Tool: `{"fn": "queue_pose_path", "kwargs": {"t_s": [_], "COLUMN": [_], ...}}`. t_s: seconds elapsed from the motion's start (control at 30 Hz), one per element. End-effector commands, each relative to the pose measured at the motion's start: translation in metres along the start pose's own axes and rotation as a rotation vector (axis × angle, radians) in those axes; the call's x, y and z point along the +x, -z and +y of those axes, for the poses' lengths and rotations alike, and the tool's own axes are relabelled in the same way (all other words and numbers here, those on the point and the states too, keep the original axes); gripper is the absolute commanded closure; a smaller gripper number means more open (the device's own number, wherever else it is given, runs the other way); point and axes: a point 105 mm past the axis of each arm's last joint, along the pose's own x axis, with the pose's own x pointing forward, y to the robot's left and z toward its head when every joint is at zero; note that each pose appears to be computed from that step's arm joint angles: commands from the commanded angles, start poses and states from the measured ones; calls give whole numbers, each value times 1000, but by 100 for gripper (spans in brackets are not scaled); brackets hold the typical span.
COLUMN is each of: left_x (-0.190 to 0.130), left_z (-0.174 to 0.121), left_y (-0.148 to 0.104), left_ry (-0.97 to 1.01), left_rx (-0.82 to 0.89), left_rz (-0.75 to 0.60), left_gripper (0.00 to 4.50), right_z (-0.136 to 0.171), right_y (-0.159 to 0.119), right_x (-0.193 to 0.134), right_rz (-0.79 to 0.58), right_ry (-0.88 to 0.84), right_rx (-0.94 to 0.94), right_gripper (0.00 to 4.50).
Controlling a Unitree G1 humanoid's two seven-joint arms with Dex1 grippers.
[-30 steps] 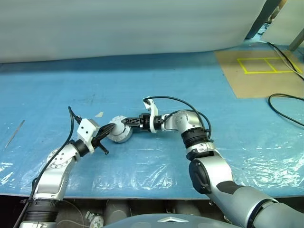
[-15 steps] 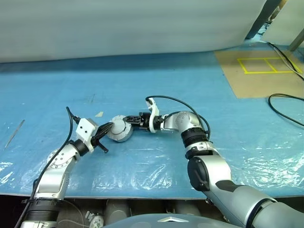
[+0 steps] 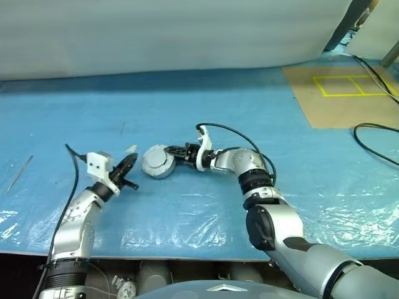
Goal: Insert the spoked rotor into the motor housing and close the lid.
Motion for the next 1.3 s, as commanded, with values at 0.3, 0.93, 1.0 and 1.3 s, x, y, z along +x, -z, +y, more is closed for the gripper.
{"fn": "queue_pose_path", "kwargs": {"t_s": [0.3,0.93,1.0,1.3], "left_x": [-2,30,32,44], "left_z": [-20,-62,-65,-70], "left_y": [-8,-18,-18,-28], "left_ry": [53,128,139,159], "left_rx": [-405,-857,-879,-937], "left_rz": [-113,-187,-179,-215], "left_gripper": [387,2,2,2], "right_z": [63,81,82,86], "right_y": [-49,-40,-38,-22], "right_x": [3,5,5,8], "right_rz": [-222,-187,-177,-102], "right_ry": [-262,-347,-350,-362], "right_rx": [116,118,112,67], "right_gripper": [316,316,316,316]}}
